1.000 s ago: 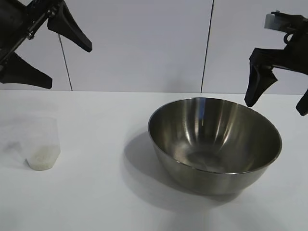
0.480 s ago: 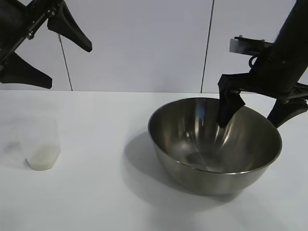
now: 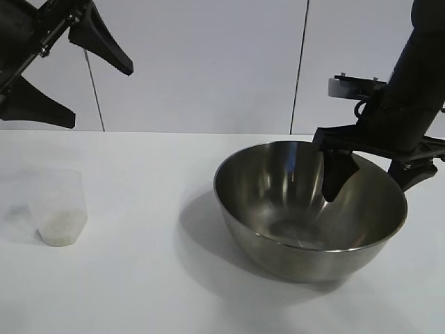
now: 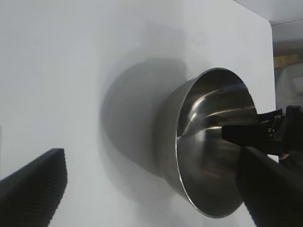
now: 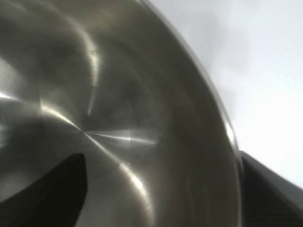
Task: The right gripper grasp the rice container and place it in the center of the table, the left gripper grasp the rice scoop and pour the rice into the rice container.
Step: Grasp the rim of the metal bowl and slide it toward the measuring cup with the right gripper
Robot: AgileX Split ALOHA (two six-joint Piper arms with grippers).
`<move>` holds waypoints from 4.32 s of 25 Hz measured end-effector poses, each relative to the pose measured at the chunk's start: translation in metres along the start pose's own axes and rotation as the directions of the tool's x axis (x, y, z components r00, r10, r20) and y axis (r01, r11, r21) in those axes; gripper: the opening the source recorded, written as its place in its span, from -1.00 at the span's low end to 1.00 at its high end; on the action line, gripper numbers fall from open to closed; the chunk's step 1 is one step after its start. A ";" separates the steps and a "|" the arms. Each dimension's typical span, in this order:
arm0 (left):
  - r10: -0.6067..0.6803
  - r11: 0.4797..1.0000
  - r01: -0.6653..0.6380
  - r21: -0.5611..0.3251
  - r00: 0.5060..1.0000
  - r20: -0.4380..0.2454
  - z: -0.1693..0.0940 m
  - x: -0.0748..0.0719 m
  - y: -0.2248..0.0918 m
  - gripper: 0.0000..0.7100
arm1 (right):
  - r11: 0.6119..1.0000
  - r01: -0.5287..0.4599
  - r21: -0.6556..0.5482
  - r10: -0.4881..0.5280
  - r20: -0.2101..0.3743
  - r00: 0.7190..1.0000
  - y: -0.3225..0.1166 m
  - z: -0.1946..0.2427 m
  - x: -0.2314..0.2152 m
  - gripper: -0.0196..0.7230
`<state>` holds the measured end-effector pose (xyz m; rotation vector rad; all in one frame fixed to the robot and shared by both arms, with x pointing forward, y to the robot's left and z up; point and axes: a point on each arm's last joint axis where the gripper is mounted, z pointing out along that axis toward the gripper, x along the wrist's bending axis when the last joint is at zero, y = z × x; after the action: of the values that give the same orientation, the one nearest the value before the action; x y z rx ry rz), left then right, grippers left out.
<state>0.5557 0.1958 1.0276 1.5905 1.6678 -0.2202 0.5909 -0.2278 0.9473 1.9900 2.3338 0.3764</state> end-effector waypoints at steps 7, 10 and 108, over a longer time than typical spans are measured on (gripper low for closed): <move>0.000 1.000 0.000 0.000 1.000 0.000 0.000 0.000 0.000 0.96 | 0.999 -0.010 0.037 0.010 0.003 1.000 -0.002 0.011 -0.002 0.03; 0.000 1.000 0.000 0.000 1.000 0.000 0.000 0.000 0.000 0.96 | 0.999 -0.017 0.038 0.017 0.004 1.000 -0.002 0.012 -0.002 -0.25; 0.000 1.000 0.000 -0.008 1.000 -0.003 0.000 0.000 0.001 0.96 | 0.998 0.059 -0.032 -0.064 -0.207 0.976 0.014 0.007 0.075 -0.92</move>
<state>0.5563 0.1961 1.0277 1.5859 1.6693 -0.2112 0.5934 -0.1513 0.9523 1.9474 2.4893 0.6369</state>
